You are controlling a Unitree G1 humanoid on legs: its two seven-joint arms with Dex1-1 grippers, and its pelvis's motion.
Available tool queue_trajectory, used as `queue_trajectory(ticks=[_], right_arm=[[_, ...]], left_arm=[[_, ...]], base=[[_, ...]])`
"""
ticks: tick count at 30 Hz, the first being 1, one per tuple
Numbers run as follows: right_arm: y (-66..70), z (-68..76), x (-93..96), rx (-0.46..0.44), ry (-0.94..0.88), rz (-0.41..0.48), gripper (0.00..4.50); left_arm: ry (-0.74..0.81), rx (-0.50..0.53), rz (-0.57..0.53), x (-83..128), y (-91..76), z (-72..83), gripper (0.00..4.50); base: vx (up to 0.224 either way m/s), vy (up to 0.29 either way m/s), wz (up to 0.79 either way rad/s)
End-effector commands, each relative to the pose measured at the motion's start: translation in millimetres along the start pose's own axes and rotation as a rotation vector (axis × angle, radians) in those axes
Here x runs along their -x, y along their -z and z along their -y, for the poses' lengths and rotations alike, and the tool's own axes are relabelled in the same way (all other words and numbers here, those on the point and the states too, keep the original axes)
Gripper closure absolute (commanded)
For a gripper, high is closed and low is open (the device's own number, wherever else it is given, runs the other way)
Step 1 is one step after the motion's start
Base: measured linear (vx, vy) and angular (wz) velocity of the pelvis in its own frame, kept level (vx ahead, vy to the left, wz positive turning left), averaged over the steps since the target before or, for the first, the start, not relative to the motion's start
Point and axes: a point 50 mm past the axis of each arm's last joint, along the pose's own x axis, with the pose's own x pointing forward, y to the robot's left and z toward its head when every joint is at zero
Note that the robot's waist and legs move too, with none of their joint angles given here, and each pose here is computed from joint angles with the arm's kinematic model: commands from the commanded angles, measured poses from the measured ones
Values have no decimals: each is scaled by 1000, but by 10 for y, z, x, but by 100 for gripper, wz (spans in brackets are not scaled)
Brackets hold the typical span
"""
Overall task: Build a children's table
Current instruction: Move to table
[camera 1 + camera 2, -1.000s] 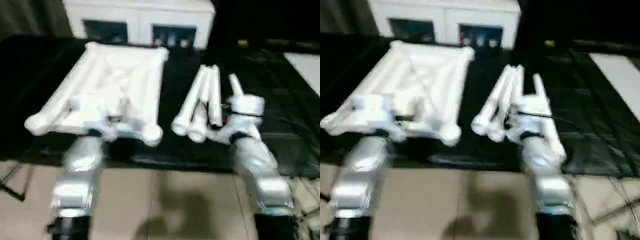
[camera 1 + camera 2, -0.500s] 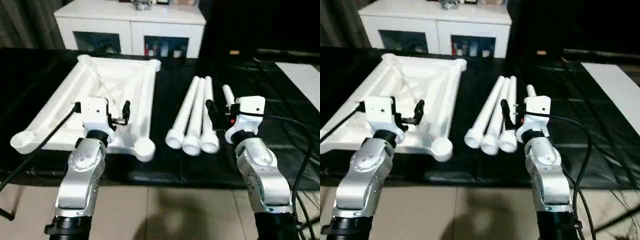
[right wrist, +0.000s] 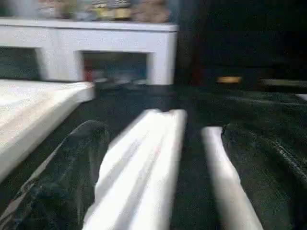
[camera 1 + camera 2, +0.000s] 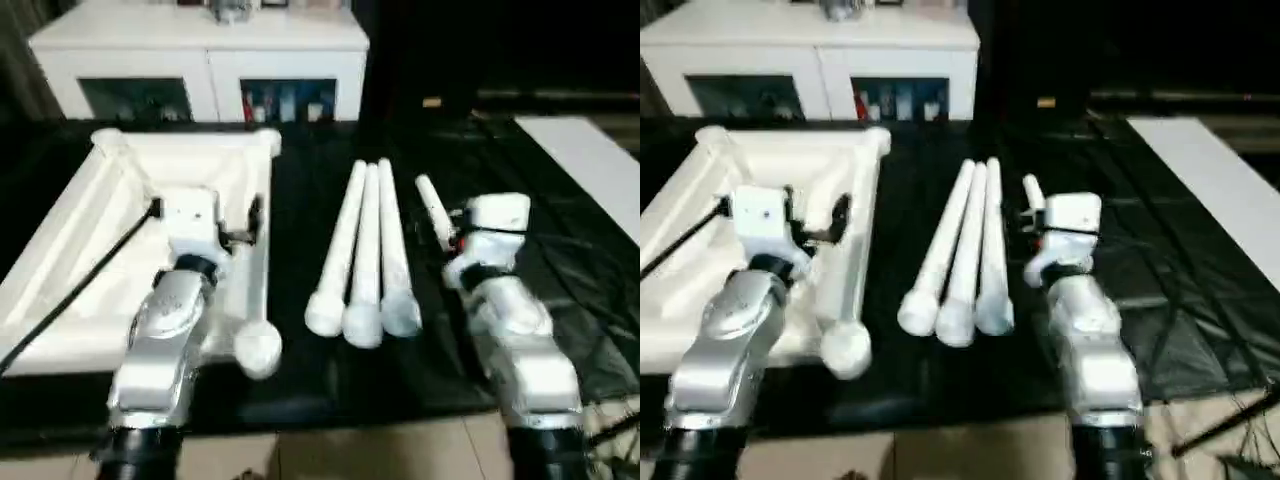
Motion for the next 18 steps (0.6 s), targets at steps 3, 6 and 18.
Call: queue_trajectory(ticks=[3, 6, 18], right_arm=[[16, 64, 39, -6, 2, -20, 33], [25, 26, 73, -5, -30, -18, 33], [18, -1, 52, 46, -49, -6, 33]], left_arm=[[35, -18, 5, -11, -12, 72, 0], [44, -38, -3, 6, 10, 64, 0], [25, -48, -12, 39, 25, 13, 0]], base=[[26, 8, 1], [-45, -3, 0], [-66, 165, -2]])
